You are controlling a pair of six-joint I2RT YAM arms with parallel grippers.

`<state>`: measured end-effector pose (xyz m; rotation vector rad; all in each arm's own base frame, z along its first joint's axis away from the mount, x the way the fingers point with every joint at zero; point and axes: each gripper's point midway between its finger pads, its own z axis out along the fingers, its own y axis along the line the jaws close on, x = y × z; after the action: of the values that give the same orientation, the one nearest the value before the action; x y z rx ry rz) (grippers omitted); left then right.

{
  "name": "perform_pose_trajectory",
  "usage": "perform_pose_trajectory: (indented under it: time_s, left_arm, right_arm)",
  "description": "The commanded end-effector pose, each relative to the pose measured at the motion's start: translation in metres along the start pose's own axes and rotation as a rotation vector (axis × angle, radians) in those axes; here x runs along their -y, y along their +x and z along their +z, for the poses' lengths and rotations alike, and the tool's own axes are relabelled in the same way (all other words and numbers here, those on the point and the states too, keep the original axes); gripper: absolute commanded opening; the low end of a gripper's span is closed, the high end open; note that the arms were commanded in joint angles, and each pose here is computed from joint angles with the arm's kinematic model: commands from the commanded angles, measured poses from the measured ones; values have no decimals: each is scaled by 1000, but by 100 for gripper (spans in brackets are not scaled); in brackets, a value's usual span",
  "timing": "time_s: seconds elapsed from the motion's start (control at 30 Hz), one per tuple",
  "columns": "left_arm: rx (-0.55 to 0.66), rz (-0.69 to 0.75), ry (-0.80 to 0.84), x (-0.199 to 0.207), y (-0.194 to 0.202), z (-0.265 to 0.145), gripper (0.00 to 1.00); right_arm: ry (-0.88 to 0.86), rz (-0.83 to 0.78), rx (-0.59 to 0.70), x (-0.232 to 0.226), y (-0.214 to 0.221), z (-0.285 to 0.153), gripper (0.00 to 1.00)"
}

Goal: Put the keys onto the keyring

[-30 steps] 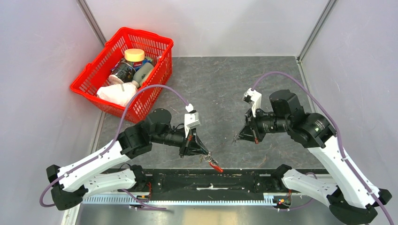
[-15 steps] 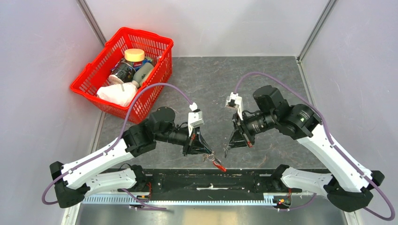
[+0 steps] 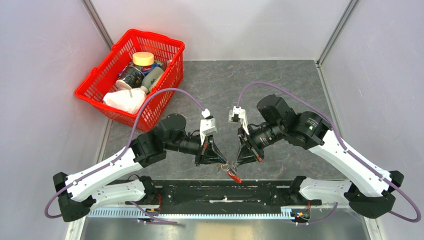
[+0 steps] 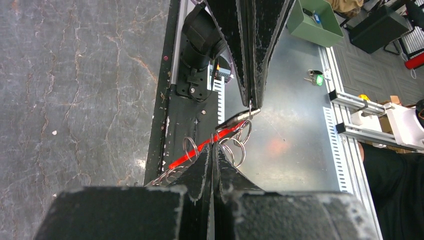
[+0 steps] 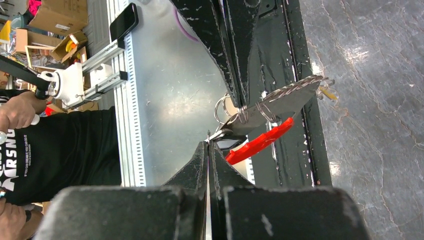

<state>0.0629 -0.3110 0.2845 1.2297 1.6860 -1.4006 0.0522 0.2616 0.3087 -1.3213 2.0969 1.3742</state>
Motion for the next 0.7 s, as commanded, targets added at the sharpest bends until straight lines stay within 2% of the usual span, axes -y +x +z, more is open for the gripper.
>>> perform_pose_trajectory:
  time_s: [0.0, 0.43, 0.67]
  left_arm:
    - [85, 76, 48, 15, -29, -4, 2]
    - [106, 81, 71, 23, -30, -9, 2]
    - [108, 84, 68, 23, -29, -11, 2]
  right_arm:
    - [-1, -42, 29, -1, -11, 5, 0]
    - [50, -23, 25, 11, -13, 15, 0]
    - [60, -39, 45, 1, -13, 4, 0]
